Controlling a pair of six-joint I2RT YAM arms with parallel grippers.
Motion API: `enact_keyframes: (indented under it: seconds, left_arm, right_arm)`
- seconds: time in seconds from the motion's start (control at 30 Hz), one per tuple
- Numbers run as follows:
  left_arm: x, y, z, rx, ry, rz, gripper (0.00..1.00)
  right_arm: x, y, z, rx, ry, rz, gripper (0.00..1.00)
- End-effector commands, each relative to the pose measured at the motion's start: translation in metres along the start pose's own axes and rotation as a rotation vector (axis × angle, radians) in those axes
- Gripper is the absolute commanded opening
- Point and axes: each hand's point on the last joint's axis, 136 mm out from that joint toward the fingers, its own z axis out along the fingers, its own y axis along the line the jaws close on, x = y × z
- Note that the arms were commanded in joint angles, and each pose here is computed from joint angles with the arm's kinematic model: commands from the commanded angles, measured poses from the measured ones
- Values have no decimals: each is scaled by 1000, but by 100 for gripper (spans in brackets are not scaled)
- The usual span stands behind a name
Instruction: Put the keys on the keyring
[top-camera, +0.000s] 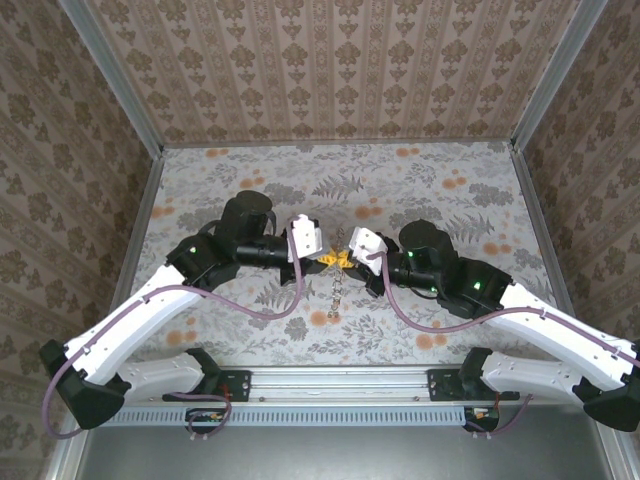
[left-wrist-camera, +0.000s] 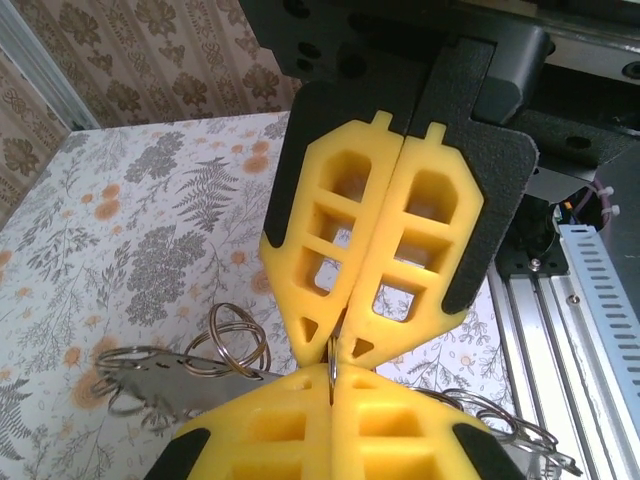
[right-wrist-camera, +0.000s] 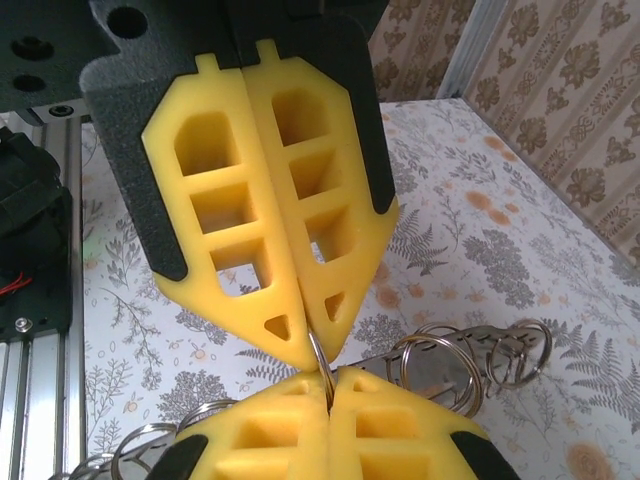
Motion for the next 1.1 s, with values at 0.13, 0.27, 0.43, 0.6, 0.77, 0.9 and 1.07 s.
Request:
enact_keyframes:
  seconds: [0.13,0.27,0.43,0.6,0.77,0.9,1.07]
  left_arm:
    - [-35,-14,-20,69,-225,16,0]
    - [-44,-15,-24,88,-314,33,0]
    - [-53,-19,-28,112,-415,51,0]
    - [-57,-23,-30,128,-479,59,0]
    - [-63,-23,-34,128,-540,71,0]
    - [-64,-21,-34,131,-565,65,0]
    - [-66,-21,-35,139,-598,52,0]
  right_arm:
    - [-22,13,-19,-50,-178,9,16]
    - [-30,29,-32,-126,-277,-3,20]
    - [-35,34,-38,-146,-321,-14,20]
    - [-38,36,-37,-159,-331,-13,16]
    - [-36,34,-34,-147,-329,-3,16]
    - [-35,30,-35,-124,-330,9,16]
    - [-40,24,-54,-69,-386,5,20]
